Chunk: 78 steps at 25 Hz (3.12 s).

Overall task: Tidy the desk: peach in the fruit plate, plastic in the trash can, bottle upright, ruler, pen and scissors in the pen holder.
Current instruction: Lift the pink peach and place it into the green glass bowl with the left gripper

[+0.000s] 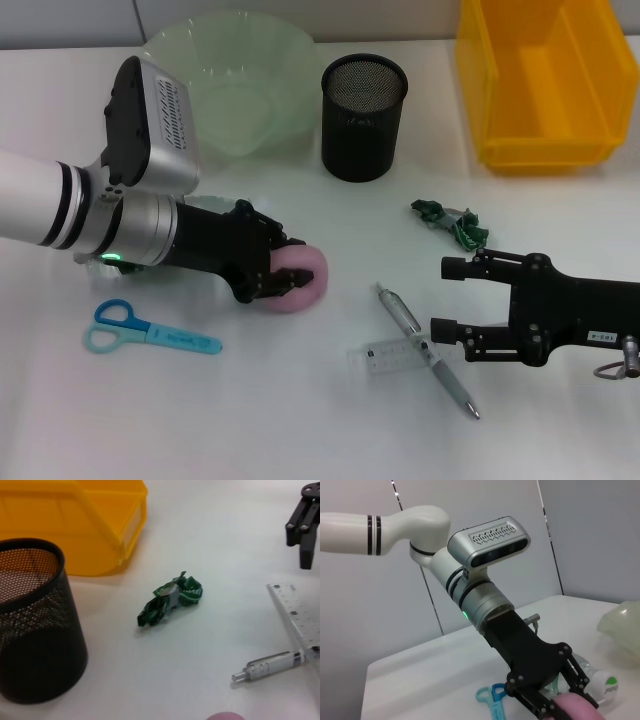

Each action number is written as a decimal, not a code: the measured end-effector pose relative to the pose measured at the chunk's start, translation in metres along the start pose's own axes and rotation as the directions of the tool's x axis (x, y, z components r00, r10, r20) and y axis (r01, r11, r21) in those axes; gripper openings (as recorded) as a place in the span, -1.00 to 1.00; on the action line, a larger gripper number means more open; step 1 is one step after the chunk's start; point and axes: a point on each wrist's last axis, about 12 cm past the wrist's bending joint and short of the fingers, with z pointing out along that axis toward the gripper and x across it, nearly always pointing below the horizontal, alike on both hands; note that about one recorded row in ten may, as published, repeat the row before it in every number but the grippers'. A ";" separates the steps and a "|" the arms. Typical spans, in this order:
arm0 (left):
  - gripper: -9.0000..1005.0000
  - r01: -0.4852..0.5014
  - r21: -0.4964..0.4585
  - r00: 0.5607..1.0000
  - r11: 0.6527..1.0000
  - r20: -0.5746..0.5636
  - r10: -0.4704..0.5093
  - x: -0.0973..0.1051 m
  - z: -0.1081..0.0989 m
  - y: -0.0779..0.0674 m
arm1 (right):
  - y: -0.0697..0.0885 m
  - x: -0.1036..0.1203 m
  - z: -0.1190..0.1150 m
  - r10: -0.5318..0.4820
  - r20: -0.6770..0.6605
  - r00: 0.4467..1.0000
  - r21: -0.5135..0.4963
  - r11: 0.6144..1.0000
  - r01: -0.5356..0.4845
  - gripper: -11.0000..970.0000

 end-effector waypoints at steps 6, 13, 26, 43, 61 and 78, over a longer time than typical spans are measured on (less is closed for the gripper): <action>-0.44 0.000 0.018 1.000 1.000 0.011 -0.001 -0.002 0.000 -0.001 | 0.000 0.000 0.000 0.001 0.001 1.000 0.000 1.000 -0.001 0.58; -0.53 0.004 0.027 1.000 1.000 0.018 -0.005 -0.004 0.000 -0.002 | 0.000 0.000 0.001 0.001 0.001 1.000 -0.001 1.000 -0.001 0.57; -0.74 0.220 -0.062 0.851 0.974 0.499 -0.161 -0.021 -0.029 0.009 | 0.000 0.000 0.001 0.001 0.004 1.000 0.001 1.000 -0.001 0.55; -0.88 0.426 -0.155 0.657 0.891 0.730 -0.187 0.006 -0.024 0.004 | 0.000 0.000 0.001 -0.006 -0.001 1.000 -0.001 1.000 0.006 0.53; -0.87 0.665 -0.483 0.679 0.570 0.709 -0.192 0.013 -0.011 0.059 | 0.001 0.000 0.003 -0.014 -0.002 1.000 -0.009 1.000 0.014 0.51; -0.43 0.627 -0.517 0.726 0.583 0.659 -0.196 0.014 -0.006 0.059 | 0.001 0.000 0.003 -0.013 -0.001 1.000 -0.009 1.000 0.013 0.50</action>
